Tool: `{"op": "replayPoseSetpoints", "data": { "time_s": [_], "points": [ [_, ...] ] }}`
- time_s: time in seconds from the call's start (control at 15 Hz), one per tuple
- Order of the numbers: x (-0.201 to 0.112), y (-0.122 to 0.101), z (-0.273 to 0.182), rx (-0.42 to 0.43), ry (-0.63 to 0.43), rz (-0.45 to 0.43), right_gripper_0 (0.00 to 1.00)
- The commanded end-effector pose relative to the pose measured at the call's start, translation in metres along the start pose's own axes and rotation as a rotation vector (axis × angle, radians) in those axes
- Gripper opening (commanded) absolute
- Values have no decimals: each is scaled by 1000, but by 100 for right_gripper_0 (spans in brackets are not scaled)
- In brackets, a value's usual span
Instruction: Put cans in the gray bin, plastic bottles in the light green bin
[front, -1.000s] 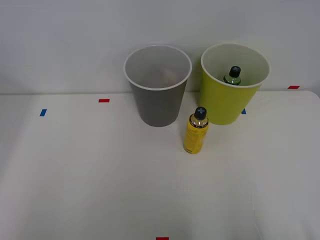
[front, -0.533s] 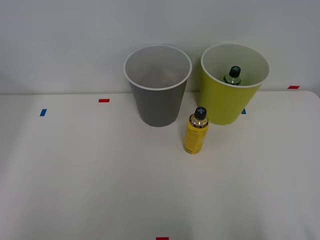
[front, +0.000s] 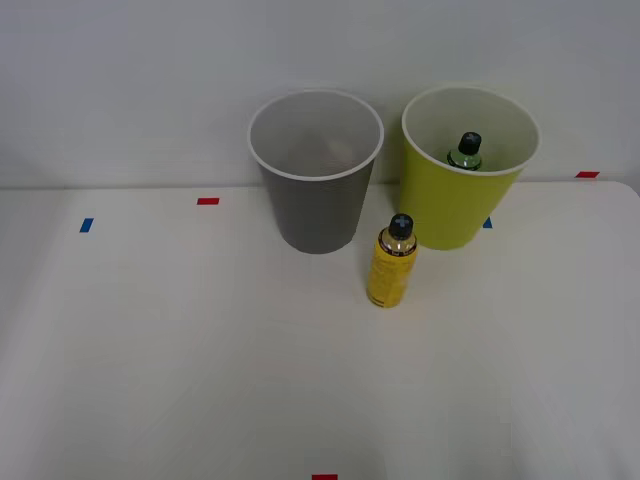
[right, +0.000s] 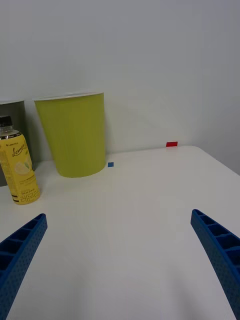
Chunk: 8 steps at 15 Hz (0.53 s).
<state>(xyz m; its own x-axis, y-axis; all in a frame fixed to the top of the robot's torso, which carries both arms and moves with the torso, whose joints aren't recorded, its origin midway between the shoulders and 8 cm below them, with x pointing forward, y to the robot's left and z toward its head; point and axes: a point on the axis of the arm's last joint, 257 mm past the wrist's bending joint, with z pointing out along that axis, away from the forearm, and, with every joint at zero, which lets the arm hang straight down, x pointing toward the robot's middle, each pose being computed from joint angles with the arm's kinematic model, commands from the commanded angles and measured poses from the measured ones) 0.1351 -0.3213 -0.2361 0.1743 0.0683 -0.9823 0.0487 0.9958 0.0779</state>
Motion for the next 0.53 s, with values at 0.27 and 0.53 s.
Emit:
{"op": "replayPoseSetpoints", "data": {
  "time_s": [0.27,0.53],
  "points": [
    [0,0,0,0,0,0,100],
    [0,0,0,0,0,0,100]
  ]
}}
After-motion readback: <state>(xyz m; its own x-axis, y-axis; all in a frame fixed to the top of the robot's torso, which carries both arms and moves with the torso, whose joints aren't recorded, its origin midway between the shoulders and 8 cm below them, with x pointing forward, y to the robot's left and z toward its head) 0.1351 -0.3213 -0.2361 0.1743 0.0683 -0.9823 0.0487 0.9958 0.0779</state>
